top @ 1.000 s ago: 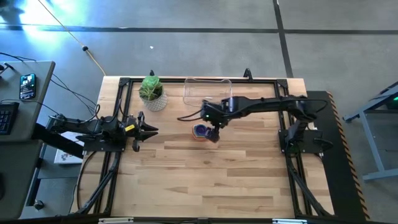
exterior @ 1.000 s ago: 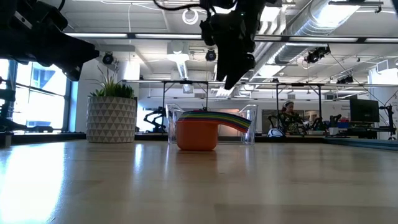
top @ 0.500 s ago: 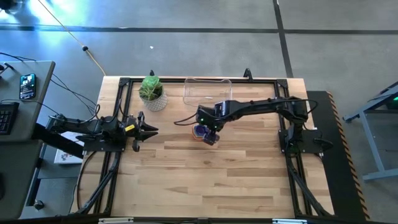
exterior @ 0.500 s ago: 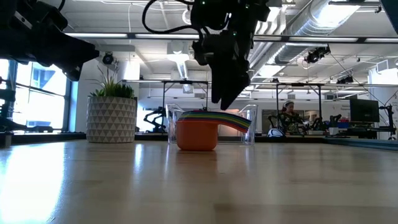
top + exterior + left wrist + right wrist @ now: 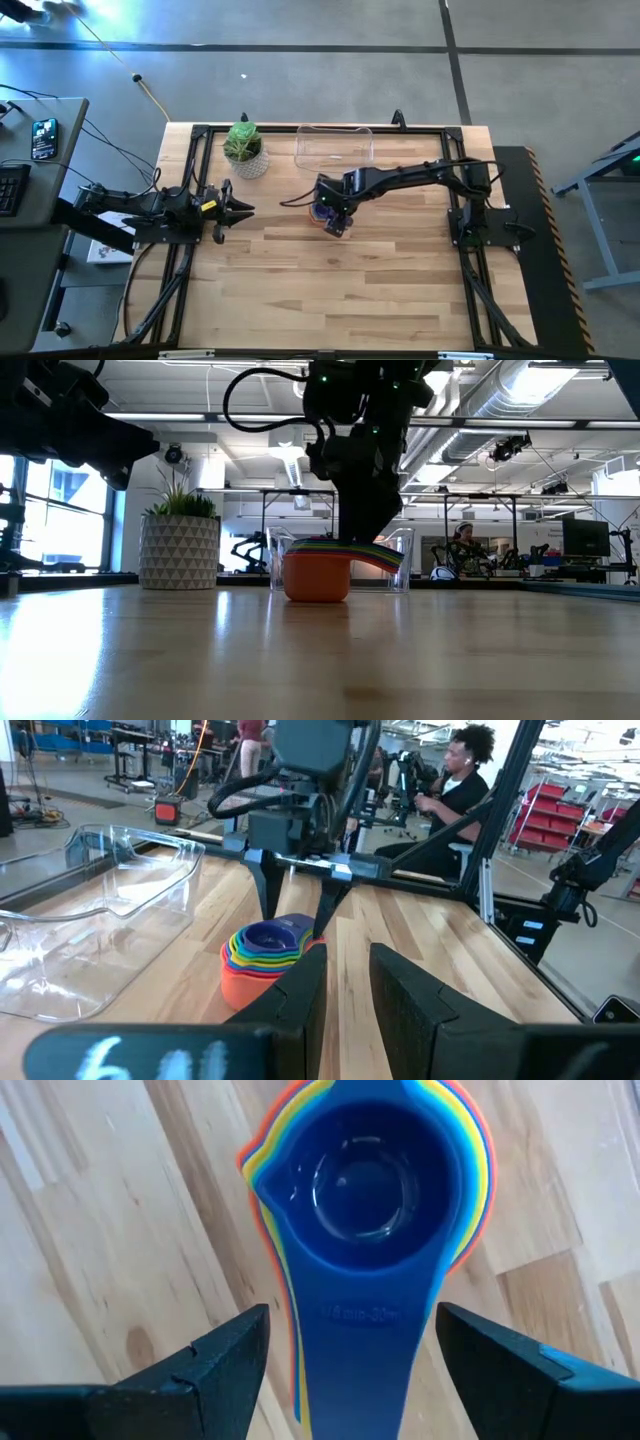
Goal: Nest measuring cups in basket
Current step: Put the stacked measuring cups into the transparent bin
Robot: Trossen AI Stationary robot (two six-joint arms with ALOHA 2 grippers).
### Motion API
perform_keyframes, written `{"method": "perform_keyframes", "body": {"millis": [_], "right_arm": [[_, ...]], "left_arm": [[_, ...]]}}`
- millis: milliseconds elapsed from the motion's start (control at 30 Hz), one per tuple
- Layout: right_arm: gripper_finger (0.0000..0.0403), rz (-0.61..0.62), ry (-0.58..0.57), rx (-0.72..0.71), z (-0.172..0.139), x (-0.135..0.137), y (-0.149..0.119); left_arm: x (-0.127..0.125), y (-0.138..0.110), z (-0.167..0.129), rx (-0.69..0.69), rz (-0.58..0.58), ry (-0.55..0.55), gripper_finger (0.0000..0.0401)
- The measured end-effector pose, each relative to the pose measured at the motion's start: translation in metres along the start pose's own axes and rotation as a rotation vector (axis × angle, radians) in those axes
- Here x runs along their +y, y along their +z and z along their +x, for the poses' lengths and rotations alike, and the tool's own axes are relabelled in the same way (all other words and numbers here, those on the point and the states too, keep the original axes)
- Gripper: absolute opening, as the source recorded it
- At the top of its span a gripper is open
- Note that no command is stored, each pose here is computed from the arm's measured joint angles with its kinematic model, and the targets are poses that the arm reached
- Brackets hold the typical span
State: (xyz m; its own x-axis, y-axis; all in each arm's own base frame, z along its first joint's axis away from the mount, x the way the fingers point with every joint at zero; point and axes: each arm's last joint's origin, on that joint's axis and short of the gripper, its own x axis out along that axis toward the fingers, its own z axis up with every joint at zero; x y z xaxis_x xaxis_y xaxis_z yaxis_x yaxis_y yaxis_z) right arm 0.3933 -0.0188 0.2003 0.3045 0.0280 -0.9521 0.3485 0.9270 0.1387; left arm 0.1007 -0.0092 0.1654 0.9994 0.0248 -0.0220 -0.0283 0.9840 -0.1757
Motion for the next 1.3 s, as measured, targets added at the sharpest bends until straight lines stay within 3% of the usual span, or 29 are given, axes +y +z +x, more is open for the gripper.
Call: {"method": "perform_keyframes", "body": {"millis": [500,967,1300], "right_arm": [[0.0269,0.022,-0.053,0.012,0.018,0.008,-0.003],[0.0148,0.071,-0.056,0.008,0.018,0.007,-0.002],[0.0138,0.106,-0.054,0.009,0.018,0.007,-0.002]], "left_arm": [[0.000,0.000,0.000,0.000,0.000,0.000,0.0070],[0.000,0.000,0.000,0.000,0.000,0.000,0.0070],[0.000,0.000,0.000,0.000,0.000,0.000,0.0070]]}}
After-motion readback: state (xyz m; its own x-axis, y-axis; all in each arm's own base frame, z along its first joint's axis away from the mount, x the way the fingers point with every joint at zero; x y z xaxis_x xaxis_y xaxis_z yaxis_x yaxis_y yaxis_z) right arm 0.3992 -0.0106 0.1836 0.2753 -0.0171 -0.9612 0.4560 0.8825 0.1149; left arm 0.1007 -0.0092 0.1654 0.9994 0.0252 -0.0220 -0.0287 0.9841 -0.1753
